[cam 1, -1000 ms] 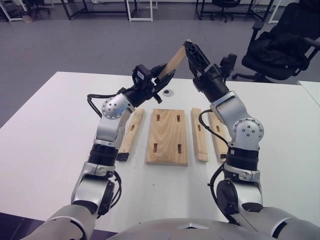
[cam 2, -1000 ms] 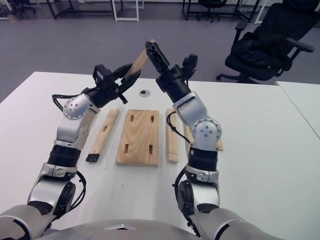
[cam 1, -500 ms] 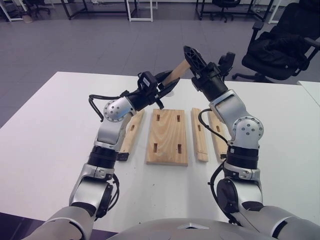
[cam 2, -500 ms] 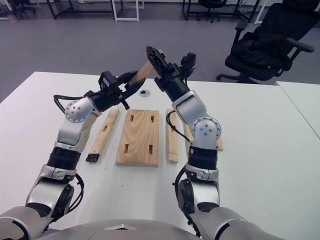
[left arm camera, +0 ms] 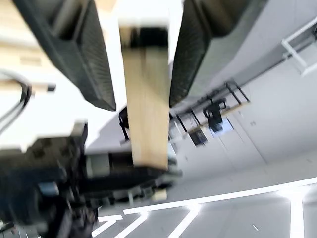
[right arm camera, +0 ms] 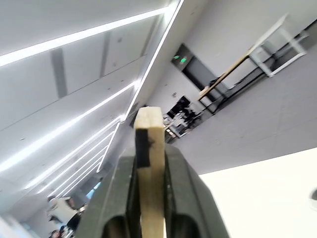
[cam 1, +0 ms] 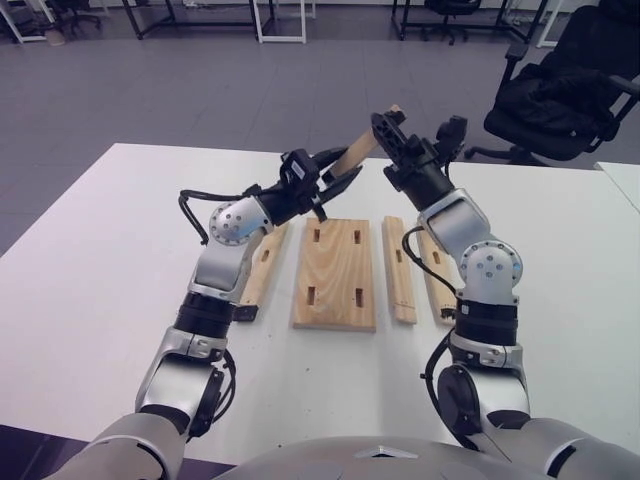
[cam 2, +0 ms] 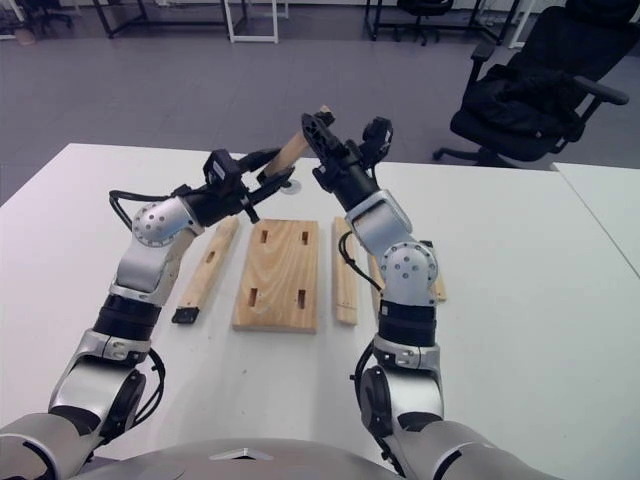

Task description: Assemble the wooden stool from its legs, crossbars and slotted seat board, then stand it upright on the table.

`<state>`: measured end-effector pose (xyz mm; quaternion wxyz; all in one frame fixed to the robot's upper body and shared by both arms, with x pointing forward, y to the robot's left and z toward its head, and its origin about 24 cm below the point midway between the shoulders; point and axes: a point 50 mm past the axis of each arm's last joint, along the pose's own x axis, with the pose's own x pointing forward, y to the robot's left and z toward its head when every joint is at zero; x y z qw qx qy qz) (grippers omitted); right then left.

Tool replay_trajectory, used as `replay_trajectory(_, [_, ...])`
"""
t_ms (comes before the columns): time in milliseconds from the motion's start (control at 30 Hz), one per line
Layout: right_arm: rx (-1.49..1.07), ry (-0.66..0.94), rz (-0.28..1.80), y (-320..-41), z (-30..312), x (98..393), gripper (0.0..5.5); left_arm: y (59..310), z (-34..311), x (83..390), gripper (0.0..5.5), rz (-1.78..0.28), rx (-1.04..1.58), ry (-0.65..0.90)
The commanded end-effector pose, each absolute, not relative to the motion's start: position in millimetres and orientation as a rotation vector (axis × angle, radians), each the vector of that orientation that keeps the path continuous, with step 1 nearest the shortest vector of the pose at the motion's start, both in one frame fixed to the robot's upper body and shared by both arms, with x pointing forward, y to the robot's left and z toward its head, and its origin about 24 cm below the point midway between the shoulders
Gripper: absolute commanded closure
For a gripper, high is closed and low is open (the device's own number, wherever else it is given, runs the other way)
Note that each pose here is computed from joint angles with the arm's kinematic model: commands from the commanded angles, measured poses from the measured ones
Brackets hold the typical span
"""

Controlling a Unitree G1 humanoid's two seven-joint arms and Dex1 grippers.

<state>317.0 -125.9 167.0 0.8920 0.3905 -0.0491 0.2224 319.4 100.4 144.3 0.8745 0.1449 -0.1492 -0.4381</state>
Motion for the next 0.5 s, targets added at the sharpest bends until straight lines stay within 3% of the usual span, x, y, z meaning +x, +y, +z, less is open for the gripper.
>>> replay_trajectory(33, [0.625, -0.036, 0.137, -180, 105, 288, 5.09, 133, 112, 318, 2.93, -0.744, 0.269, -0.174])
replay_trajectory(200, [0.686, -0.008, 0.086, -176, 81, 273, 5.09, 146, 95, 313, 2.74, -0.583, 0.212, -0.131])
replay_trajectory(500, [0.653, 0.007, 0.040, -171, 63, 272, 5.09, 138, 89, 311, 2.74, -0.604, 0.195, -0.117])
